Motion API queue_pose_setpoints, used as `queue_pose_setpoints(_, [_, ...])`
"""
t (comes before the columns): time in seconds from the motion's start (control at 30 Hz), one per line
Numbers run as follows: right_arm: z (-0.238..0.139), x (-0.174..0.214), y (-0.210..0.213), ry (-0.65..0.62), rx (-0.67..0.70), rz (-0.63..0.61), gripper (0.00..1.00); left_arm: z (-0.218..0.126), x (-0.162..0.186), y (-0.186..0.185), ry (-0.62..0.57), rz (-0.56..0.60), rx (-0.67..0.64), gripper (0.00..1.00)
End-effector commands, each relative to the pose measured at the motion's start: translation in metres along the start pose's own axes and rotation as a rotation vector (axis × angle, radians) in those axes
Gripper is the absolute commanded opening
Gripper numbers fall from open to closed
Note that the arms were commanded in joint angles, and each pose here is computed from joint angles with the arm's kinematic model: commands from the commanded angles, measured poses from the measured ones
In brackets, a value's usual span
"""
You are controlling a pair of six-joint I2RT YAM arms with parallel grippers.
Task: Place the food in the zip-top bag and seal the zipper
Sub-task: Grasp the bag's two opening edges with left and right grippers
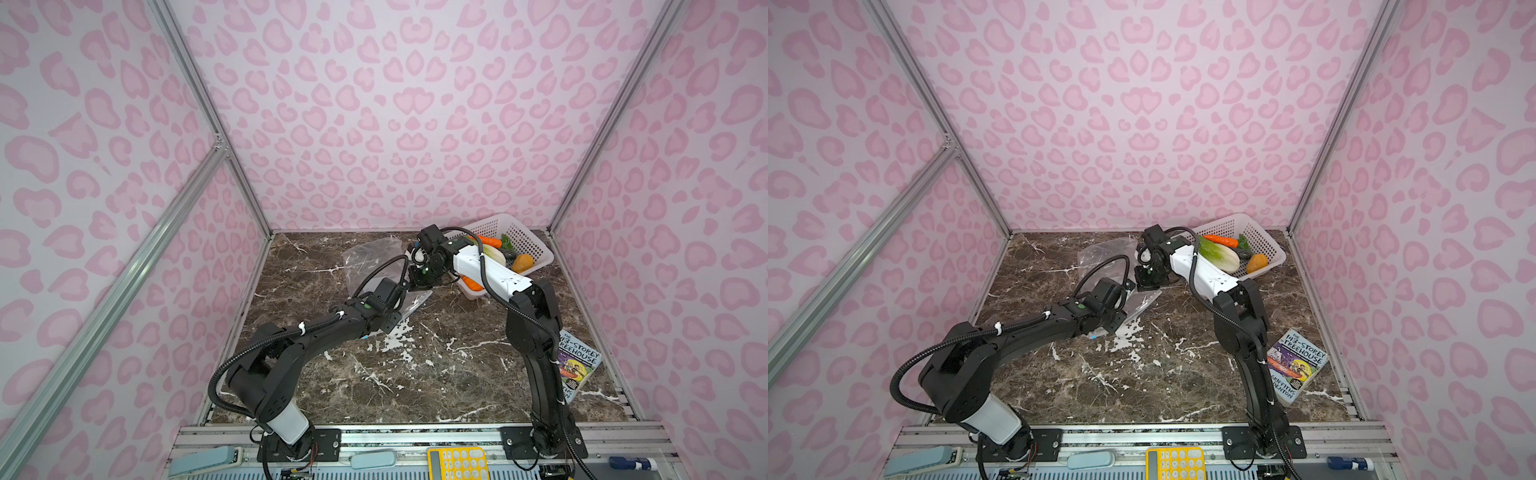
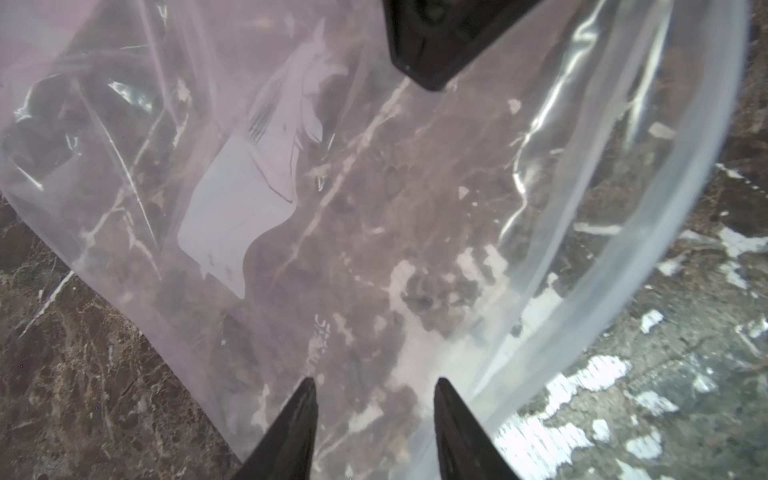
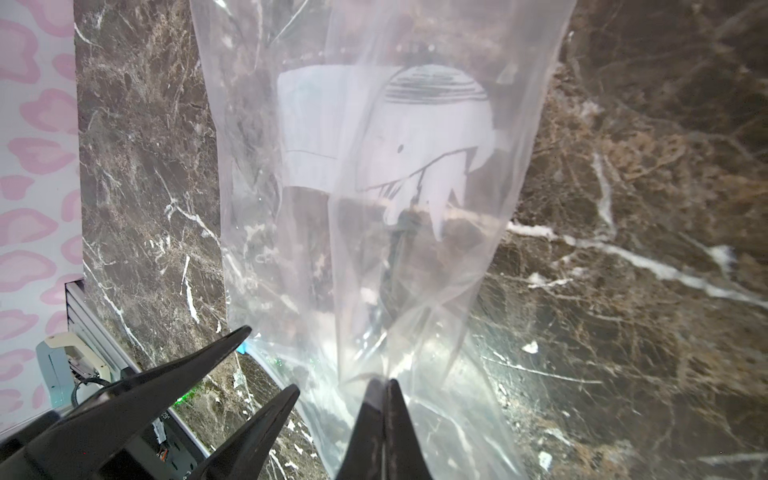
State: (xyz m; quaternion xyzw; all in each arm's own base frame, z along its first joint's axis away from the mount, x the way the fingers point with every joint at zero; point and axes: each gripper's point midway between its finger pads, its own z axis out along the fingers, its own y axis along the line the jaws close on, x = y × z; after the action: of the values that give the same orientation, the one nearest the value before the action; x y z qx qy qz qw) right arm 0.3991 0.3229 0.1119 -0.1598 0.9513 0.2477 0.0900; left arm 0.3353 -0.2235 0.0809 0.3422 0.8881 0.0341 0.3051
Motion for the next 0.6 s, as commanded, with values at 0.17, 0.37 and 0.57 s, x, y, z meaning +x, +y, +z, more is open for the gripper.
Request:
queue_pose_setpoints(0.17, [0.001,-0.001,-0.001,0.007,-0.002,0.015,0.00,-0.010,-0.016,-0.024,-0.054,-0.081,0.155,0.76])
queue_pose_setpoints(0.37, [0.002,-0.005,0.003,-0.001,-0.028,0.030,0.00,-0.004,-0.012,-0.033,-0.047,-0.088,0.161,0.78])
queue_pose_setpoints(0.57, [-0.003,-0.004,0.009,0.007,-0.049,0.026,0.00,0.013,-0.016,0.000,-0.063,-0.081,-0.052,0.74])
